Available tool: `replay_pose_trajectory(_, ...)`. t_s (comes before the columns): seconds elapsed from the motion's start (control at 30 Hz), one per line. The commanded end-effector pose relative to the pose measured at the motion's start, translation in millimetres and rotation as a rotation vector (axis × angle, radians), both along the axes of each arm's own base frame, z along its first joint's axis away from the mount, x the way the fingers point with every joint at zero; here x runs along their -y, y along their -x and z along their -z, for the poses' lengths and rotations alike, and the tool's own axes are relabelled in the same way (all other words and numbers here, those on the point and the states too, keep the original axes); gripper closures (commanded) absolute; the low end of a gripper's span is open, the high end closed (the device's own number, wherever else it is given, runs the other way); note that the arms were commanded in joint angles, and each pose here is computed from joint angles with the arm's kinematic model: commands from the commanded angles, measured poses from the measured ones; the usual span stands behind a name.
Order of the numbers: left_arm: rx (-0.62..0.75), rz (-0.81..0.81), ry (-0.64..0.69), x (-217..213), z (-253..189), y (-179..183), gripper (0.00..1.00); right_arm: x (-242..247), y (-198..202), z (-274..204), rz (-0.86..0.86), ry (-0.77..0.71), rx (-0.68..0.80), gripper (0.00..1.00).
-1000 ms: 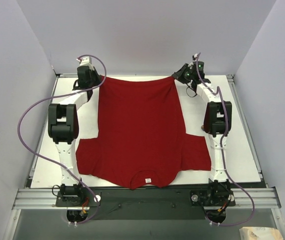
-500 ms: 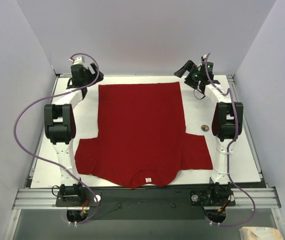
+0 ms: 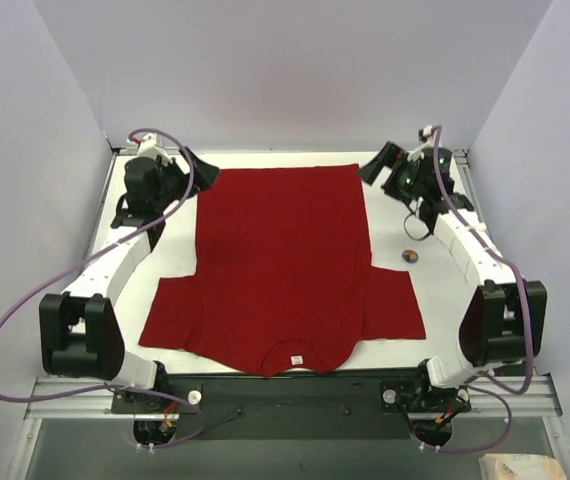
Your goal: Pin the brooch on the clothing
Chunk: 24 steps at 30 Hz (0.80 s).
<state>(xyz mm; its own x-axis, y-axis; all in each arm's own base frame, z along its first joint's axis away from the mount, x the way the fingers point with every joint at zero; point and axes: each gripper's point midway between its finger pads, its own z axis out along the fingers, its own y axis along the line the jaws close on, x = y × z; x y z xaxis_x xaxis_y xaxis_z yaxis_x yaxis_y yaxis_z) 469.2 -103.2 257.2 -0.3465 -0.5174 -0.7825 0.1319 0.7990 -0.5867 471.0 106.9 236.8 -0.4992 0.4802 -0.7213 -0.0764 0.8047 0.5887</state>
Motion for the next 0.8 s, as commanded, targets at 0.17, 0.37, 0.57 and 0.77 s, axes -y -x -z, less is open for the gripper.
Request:
replay_pose_trajectory(0.17, -0.130, 0.167, 0.034, 29, 58, 100, 0.03, 39, 118, 65, 0.140, 0.155, -0.161, 0.00)
replay_pose_trajectory(0.37, -0.154, 0.187, 0.028, 37, 72, 126, 0.03, 59, 139, 61, 0.213, 0.207, -0.153, 0.00)
replay_pose_trajectory(0.57, -0.158, 0.212, 0.020, 43, 68, 126, 0.03, 59, 132, 66, 0.200, 0.207, -0.210, 0.00)
replay_pose_trajectory(0.77, -0.151, 0.272, -0.038, 68, 55, 120, 0.03, 61, 127, 79, 0.219, 0.198, -0.264, 0.00)
